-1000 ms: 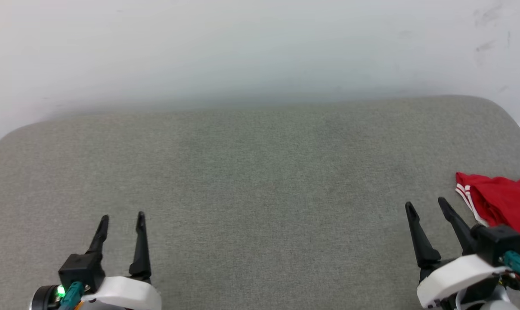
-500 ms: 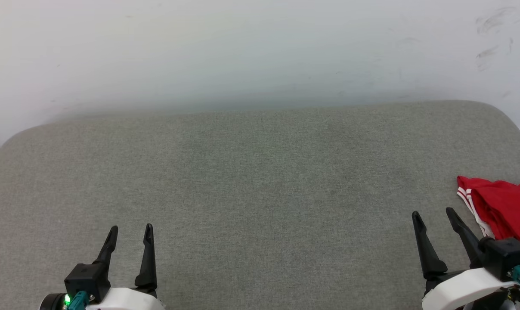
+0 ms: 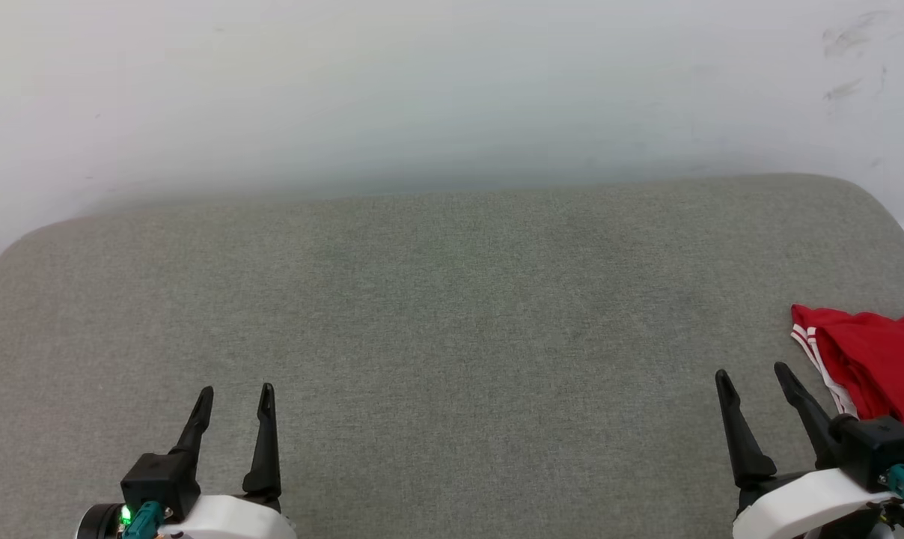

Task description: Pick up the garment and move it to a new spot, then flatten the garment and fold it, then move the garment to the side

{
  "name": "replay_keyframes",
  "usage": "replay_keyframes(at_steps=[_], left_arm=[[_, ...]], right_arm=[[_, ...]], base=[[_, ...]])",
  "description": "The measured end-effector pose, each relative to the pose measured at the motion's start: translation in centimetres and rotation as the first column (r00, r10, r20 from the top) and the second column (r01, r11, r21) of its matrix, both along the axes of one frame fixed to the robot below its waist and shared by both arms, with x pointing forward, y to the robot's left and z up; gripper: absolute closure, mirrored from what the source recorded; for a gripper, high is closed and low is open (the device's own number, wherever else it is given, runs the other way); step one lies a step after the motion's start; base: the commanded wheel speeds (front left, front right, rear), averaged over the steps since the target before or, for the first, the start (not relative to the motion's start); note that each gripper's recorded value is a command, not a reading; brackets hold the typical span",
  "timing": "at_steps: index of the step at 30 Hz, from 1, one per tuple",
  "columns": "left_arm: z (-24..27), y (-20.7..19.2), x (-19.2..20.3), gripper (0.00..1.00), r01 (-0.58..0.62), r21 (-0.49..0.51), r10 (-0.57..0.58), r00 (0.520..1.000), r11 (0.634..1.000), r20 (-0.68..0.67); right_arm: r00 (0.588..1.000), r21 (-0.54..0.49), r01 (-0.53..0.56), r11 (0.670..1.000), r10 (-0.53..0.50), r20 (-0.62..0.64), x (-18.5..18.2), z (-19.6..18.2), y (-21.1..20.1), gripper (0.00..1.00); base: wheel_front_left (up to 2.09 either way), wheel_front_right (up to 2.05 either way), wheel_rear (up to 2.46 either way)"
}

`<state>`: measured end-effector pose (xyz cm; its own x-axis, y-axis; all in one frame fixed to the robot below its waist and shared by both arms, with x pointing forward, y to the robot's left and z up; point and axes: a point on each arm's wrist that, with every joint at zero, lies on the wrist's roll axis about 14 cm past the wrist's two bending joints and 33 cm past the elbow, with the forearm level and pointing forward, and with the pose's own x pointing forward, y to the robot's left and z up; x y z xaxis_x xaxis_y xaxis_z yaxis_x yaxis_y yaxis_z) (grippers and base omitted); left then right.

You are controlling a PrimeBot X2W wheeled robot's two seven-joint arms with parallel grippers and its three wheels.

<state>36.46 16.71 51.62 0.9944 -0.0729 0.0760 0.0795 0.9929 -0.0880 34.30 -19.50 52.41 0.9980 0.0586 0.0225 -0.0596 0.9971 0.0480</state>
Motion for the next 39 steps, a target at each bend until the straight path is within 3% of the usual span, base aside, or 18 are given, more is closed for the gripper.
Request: replay_keyframes(at_steps=[1,2,7,19,39], left_arm=[[0.1,0.0,0.0,0.0,-0.003,-0.003,0.003,1.0,1.0,0.003],[0.1,0.0,0.0,1.0,-0.004,-0.006,0.004,1.0,1.0,0.002],[-1.8,-0.2,-0.6,1.0,-0.009,-0.042,0.006,0.998,0.999,-0.066],[-2.7,0.8,-0.1,1.0,-0.063,-0.256,0.025,0.989,0.965,-0.148],[-3.2,1.5,0.7,1.0,-0.126,-0.536,0.008,0.976,0.835,-0.218]], right_arm=[[1.0,0.001,-0.001,1.0,0.001,0.0,0.0,0.0,0.0,0.0],[1.0,0.003,0.0,1.0,0.0,0.001,0.0,0.0,0.0,1.0],[0.999,0.038,0.003,0.999,-0.002,-0.046,-0.3,-1.5,0.1,1.0],[0.997,0.27,0.038,0.962,-0.017,-0.078,0.0,-2.1,-0.4,1.0],[0.995,0.563,0.074,0.823,-0.024,-0.095,1.0,-2.3,-0.8,1.0]], base=[[0.0,0.0,0.0],[0.0,0.0,0.0],[0.0,0.0,0.0],[0.0,0.0,0.0],[0.0,0.0,0.0]])
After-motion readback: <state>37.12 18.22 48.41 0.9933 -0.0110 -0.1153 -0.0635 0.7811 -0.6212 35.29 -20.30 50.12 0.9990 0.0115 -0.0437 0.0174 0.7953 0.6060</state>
